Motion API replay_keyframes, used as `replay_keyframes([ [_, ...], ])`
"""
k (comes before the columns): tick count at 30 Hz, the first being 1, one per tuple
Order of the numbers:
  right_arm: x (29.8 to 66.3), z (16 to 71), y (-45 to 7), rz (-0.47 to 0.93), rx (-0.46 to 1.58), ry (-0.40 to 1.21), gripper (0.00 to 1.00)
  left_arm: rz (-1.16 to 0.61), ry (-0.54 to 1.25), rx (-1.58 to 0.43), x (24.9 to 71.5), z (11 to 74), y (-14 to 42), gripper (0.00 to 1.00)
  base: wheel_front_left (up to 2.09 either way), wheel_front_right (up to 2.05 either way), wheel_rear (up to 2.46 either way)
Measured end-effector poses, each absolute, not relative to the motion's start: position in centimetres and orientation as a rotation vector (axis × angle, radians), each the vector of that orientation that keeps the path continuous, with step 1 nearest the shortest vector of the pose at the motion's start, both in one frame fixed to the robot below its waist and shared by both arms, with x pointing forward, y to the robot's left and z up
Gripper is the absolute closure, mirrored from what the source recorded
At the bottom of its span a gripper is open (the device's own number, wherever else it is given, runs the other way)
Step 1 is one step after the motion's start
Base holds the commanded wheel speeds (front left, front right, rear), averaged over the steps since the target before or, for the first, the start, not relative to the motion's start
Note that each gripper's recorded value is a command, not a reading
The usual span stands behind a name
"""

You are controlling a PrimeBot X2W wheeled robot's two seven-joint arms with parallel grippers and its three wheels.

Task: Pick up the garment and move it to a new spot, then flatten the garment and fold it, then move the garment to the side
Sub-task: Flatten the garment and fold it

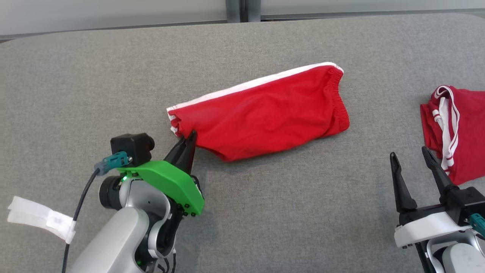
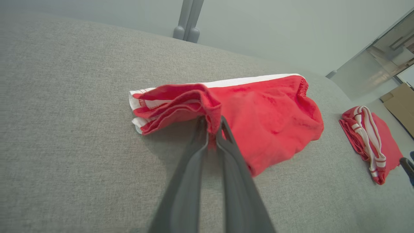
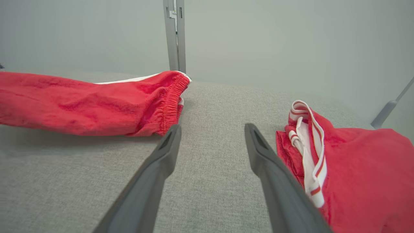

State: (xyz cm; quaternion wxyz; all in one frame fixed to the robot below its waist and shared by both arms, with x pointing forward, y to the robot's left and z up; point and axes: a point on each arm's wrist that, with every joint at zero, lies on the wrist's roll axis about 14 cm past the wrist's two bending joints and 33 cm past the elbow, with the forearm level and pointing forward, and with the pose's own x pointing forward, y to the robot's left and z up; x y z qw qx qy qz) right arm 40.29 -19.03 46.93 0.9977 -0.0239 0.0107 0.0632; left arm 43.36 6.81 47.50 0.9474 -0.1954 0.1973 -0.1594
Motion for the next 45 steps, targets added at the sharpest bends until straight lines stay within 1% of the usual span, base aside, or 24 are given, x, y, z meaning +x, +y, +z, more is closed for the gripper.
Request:
replay_keyframes([
  [3,40.4,47.2,-18.5,0.142,-0.043,0.012,0.00,-0.285,0.413,-0.417,42.3,47.3,7.6,1.00,0.00,0.00,0.00],
  [7,40.3,47.1,-17.9,0.155,-0.033,0.016,0.00,-0.235,0.469,-0.437,40.8,44.9,8.6,1.00,0.00,0.00,0.00],
  [12,40.2,46.7,-18.4,0.147,-0.037,0.031,0.00,-0.225,0.476,-0.482,40.1,43.1,8.0,1.00,0.00,0.00,0.00],
  [13,40.1,46.6,-18.4,0.147,-0.039,0.034,0.00,-0.223,0.475,-0.486,40.0,42.9,7.9,0.89,0.00,0.00,0.00],
  [14,40.1,46.6,-18.5,0.147,-0.041,0.035,0.00,-0.215,0.476,-0.490,39.9,42.6,7.9,0.56,0.00,0.00,0.00],
  [16,40.1,46.5,-18.6,0.150,-0.046,0.038,0.00,-0.201,0.472,-0.475,39.7,42.0,8.1,0.00,0.00,0.00,0.00],
  [19,40.2,46.3,-18.6,0.156,-0.053,0.043,0.00,-0.175,0.449,-0.437,39.6,41.4,8.5,0.00,0.00,0.00,0.00],
  [24,40.3,46.7,-17.7,0.196,-0.066,0.033,0.00,-0.085,0.282,-0.312,40.2,42.8,11.0,0.00,0.00,0.00,0.00],
  [29,40.7,47.7,-16.8,0.248,-0.076,0.023,0.00,-0.079,0.192,-0.232,38.9,44.5,11.9,0.00,0.00,0.00,0.00],
  [33,42.8,48.7,-15.7,0.293,-0.077,0.073,0.00,-0.093,0.083,-0.198,38.4,47.3,12.5,0.00,0.00,0.00,0.00],
  [35,44.2,49.3,-15.4,0.312,-0.107,0.101,0.00,-0.083,0.066,-0.189,37.9,47.6,13.1,0.00,0.00,0.00,0.00],
  [38,46.3,49.8,-14.4,0.332,-0.084,0.152,0.00,-0.062,0.041,-0.195,37.7,48.0,13.7,0.00,0.00,0.00,0.00],
  [43,48.4,47.2,-13.4,0.360,-0.102,0.306,0.00,-0.034,0.048,-0.214,37.1,47.5,14.3,0.00,0.00,0.00,0.00],
  [45,48.7,46.7,-13.1,0.367,-0.107,0.327,0.00,-0.025,0.052,-0.216,37.0,47.3,14.6,0.00,0.00,0.00,0.00],
])
